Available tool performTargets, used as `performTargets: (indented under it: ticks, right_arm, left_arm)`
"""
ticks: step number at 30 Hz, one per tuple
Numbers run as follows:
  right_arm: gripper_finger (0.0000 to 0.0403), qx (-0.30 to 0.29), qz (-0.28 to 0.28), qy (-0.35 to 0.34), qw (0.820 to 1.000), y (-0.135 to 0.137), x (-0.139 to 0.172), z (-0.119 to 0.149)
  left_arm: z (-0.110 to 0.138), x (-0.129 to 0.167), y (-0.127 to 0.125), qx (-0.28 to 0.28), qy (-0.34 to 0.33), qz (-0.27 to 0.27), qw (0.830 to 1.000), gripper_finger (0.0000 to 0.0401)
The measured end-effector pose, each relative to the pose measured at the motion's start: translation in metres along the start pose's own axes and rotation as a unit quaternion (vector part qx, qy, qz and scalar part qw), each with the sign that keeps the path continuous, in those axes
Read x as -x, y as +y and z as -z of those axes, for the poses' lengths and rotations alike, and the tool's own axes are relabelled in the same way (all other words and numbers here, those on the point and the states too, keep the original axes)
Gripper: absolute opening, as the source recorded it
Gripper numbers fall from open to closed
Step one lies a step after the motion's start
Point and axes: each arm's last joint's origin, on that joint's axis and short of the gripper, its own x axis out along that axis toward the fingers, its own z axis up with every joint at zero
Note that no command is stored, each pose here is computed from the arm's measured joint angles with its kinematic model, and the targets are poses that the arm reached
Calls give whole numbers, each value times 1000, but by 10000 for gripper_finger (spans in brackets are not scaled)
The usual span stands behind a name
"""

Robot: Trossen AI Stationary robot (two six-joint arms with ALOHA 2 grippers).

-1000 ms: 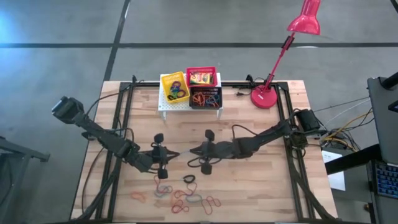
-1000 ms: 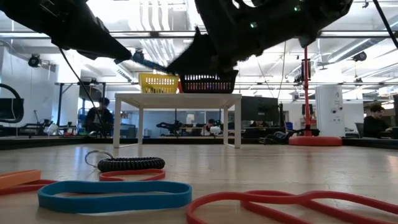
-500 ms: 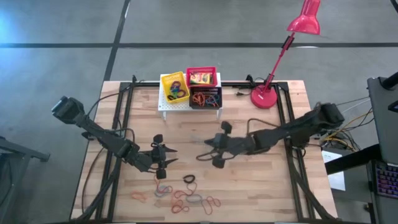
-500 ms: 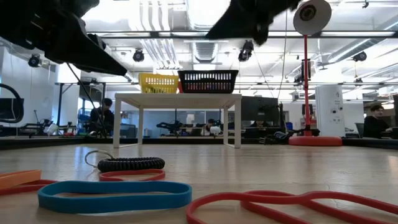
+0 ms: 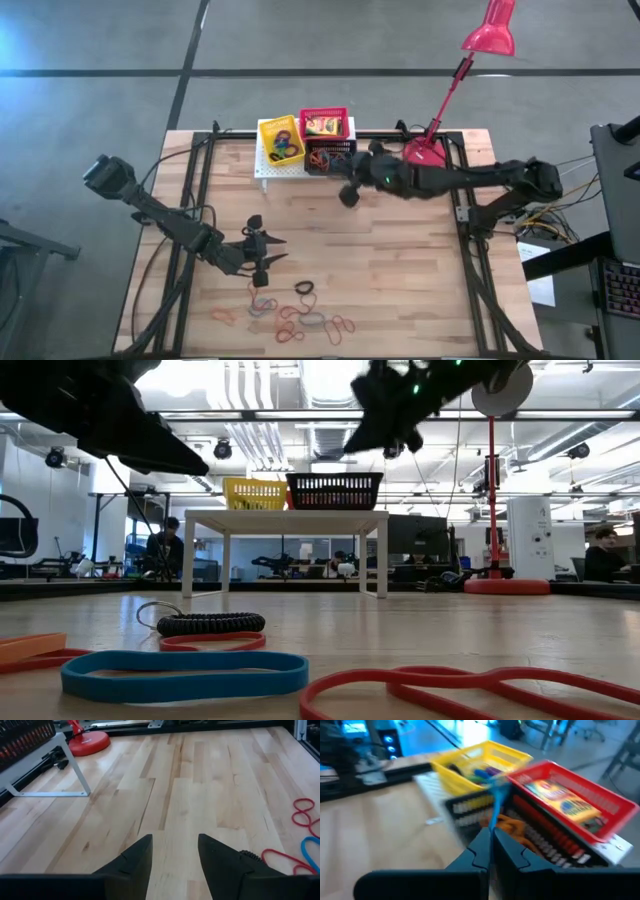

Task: Pick & Place Office Desk Supplies
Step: Put the blue rubber band into the black bin on the shelf, then put the black spring keychain into the yellow bin on the shelf

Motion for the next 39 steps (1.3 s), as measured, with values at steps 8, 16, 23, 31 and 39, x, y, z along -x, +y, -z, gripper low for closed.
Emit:
performTargets:
  ticks: [8,16,23,31,39]
  right_arm:
    - [9,-23,-18,13,999,-29,-15,-1]
    - [59,-43,-11,18,999,-34,-18,0]
    - [139,-35,0,23,999,-41,-19,1]
    - [176,-37,-22,-9,999,-38,2,-14]
    - [166,-5,-141,-29,990,18,43,-15]
  left_arm:
    - [0,0,0,0,0,-1,1000,163]
    - [0,0,0,0,0,-1,1000,163]
    - [0,-1,1,1,1,-2,1000,163]
    - [0,-1,1,1,1,-2,1000,163]
    - [0,-1,1,1,1,-2,1000,163]
